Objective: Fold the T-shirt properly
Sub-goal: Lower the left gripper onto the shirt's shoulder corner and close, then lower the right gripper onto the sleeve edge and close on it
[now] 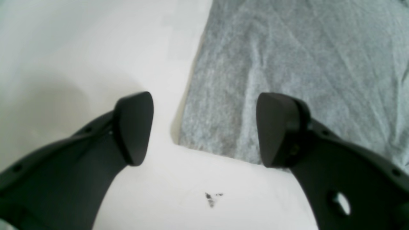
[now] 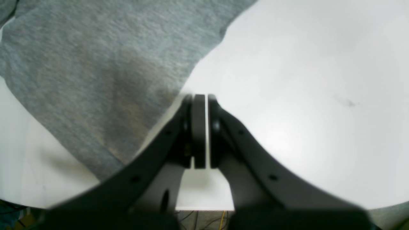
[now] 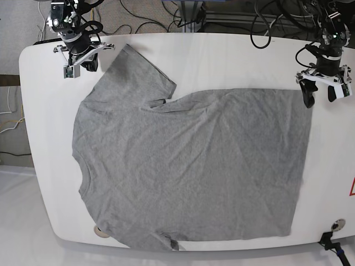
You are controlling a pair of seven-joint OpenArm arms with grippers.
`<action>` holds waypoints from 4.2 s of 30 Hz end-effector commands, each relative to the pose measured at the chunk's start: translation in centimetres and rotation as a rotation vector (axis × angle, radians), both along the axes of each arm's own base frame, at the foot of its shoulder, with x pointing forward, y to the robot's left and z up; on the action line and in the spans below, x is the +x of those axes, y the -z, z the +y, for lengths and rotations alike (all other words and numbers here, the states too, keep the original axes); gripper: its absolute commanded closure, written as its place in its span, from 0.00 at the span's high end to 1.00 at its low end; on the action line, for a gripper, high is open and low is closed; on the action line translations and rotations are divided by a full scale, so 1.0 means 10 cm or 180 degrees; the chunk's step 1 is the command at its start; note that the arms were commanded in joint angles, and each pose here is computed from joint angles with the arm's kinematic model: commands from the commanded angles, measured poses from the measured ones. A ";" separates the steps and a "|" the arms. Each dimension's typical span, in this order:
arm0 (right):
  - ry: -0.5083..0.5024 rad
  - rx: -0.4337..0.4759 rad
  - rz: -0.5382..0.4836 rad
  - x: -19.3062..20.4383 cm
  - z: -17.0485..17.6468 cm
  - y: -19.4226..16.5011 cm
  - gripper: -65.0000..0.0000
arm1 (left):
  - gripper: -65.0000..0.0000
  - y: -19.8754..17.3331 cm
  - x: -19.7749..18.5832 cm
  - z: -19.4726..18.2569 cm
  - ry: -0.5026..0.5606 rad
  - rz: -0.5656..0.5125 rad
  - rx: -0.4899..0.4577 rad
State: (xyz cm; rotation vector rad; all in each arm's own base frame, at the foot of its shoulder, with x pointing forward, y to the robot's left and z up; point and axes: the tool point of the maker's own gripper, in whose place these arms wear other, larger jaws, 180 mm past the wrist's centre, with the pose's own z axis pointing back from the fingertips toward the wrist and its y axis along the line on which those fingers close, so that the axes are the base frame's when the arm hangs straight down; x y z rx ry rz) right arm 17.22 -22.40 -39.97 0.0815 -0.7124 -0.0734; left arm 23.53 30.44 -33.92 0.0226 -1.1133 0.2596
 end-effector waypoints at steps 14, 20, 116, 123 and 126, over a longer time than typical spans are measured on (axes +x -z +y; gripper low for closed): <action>-0.0033 0.0011 -0.0096 0.05 0.00 -0.08 0.00 | 0.43 0.86 -0.16 0.15 -0.0414 0.0437 -0.0781; -0.0071 -0.0030 -0.0170 0.12 0.00 -0.13 0.00 | 0.46 0.68 -0.01 0.12 -0.0312 0.0163 -0.0741; 0.0123 -0.0144 -0.0655 0.31 -0.60 -0.55 0.00 | 0.00 0.27 0.17 -0.34 0.0549 -0.0088 -0.0646; 0.0058 -0.0063 -0.0715 0.31 -0.51 -0.59 0.29 | 0.00 0.25 0.19 -0.32 0.0517 -0.0126 -0.0657; 0.0007 -0.0009 -0.0786 0.31 -0.45 -0.61 0.29 | 0.00 0.27 0.18 -0.31 0.0491 -0.0120 -0.0676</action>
